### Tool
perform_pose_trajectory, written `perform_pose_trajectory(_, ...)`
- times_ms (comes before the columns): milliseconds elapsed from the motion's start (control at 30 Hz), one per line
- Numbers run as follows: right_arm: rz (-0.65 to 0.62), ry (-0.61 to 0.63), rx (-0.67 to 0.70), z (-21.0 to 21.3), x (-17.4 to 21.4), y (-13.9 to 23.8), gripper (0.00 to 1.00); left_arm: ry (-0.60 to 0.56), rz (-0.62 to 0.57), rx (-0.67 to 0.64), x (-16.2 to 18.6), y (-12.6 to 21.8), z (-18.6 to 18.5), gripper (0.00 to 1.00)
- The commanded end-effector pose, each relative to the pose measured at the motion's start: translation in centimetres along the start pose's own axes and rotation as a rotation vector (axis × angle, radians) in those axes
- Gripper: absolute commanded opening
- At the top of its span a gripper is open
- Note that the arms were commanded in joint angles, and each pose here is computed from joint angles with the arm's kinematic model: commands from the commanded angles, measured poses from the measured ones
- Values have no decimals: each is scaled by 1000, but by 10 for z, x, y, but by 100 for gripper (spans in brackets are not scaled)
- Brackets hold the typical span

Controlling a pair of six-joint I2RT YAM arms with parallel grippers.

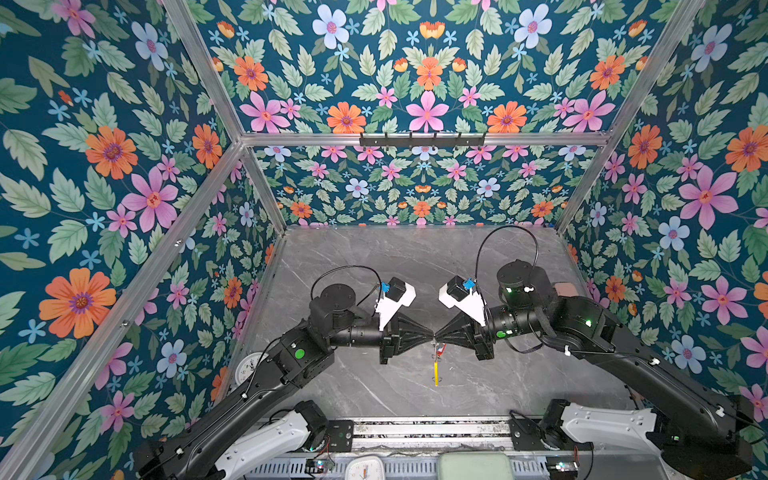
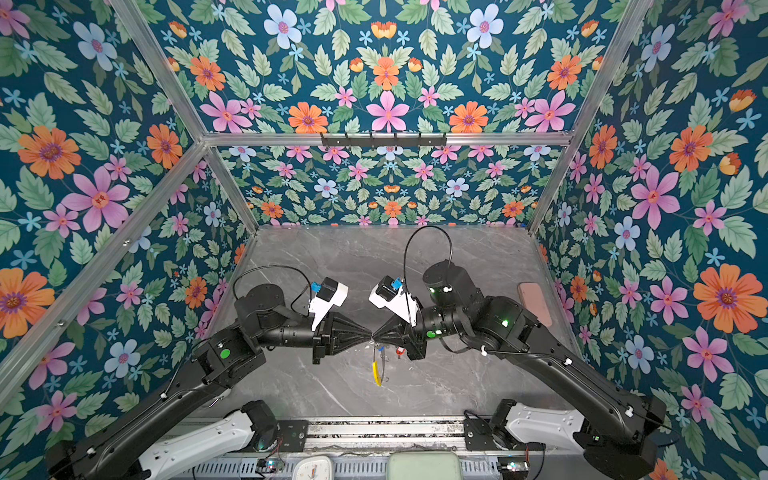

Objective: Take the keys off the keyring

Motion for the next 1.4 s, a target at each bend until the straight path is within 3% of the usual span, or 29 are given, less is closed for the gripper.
perform_pose_trajectory(0, -64, 24, 13, -1, -14, 1, 0, -35, -22, 31, -6, 1, -7, 10)
perform_pose_trajectory(233, -111, 43, 14, 1, -23, 1, 0, -37, -28, 45, -7, 1, -9, 15)
perform_pose_trajectory(400, -129, 43, 3, 1, -26, -2, 0, -43, -34, 46, -8, 1, -9, 0)
perform_pose_trajectory(567, -157, 55, 3, 2, -30, -2, 0, -74, -65, 39, -10, 4, -10, 0)
perform_pose_trajectory(700, -217, 82, 65, -3, -30, 7, 41, -119, -102, 42, -16, 10, -17, 0)
perform_pose_trajectory(967, -238, 125, -23, 1, -2, -4, 56, -167, -167, 86, -23, 18, -31, 0)
perform_pose_trajectory(1067, -234, 136, -94, 10, 3, -7, 58, -169, -172, 83, -24, 19, -31, 0)
perform_pose_trajectory(1200, -226, 124, -84, 6, 4, -12, 56, -165, -181, 89, -25, 20, -32, 0)
perform_pose_trajectory(1367, -226, 118, -90, 5, 2, -14, 43, -155, -186, 69, -24, 19, -28, 0)
Point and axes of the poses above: each gripper's point midway between its finger pads, its own y axis back along the fingers, its own z axis along the line the jaws close on, x = y × z, the point moved 1 cm from there along y, back along the fingers, and after that the axes turned 4 degrees about -y, right-handed, at the moved point
